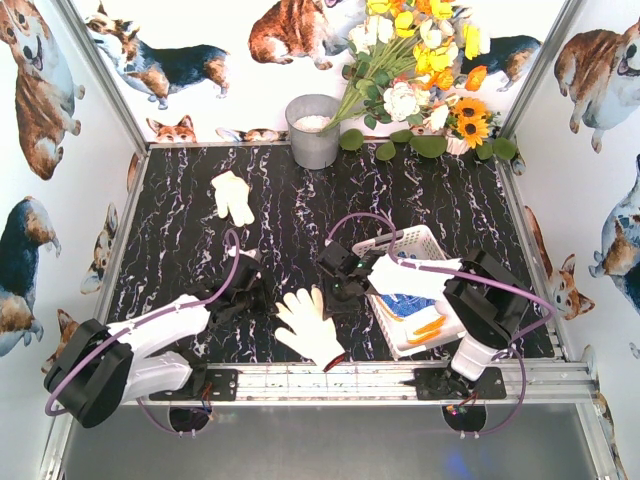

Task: Put the gloves into the storage basket
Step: Adjust the glove at the center of the board.

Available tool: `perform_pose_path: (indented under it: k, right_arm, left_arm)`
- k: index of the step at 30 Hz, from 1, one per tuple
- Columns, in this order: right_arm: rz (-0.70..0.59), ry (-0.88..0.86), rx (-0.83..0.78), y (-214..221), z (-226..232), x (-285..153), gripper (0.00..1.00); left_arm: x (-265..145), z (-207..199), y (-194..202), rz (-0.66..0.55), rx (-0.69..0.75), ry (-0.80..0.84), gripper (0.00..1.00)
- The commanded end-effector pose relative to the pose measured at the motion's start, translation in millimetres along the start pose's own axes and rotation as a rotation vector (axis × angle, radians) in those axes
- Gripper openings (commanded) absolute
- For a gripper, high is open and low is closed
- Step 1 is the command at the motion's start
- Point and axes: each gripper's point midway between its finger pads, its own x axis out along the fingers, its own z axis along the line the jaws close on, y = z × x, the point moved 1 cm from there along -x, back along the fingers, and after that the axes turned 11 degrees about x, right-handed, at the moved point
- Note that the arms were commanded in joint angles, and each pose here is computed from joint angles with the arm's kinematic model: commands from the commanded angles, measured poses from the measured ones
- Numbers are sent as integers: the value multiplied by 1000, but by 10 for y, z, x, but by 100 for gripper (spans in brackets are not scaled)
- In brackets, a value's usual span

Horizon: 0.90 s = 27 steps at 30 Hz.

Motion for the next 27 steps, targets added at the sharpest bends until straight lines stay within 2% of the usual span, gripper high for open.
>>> perform_pose_path:
  k: [1, 4, 9, 14, 21, 22, 24, 27]
  right_arm:
    - [-55, -82, 24, -175, 256, 4, 24]
    - [-97, -105, 58, -227, 263, 51, 12]
    - [-171, -163, 140, -350, 335, 108, 0]
    - [-257, -153, 192, -503, 322, 150, 0]
    - [-345, -113, 159, -720, 355, 140, 0]
    - [-350, -113, 154, -736, 362, 146, 4]
    - [-358, -123, 146, -757, 387, 148, 13]
    - [-380, -165, 120, -785, 460, 57, 29]
  left_arm:
    - [17, 6, -159, -65, -5, 3, 2]
    - [30, 12, -360, -111, -4, 1, 0]
    - [142, 10, -783, -164, 34, 12, 0]
    - [328, -43, -1110, -161, 97, 27, 0]
    - [444, -17, -1453, -178, 128, 9, 0]
    - [443, -4, -1483, -181, 135, 1, 0]
    - [425, 58, -1528, -186, 133, -25, 14]
    - [289, 105, -1701, -249, 110, -44, 46]
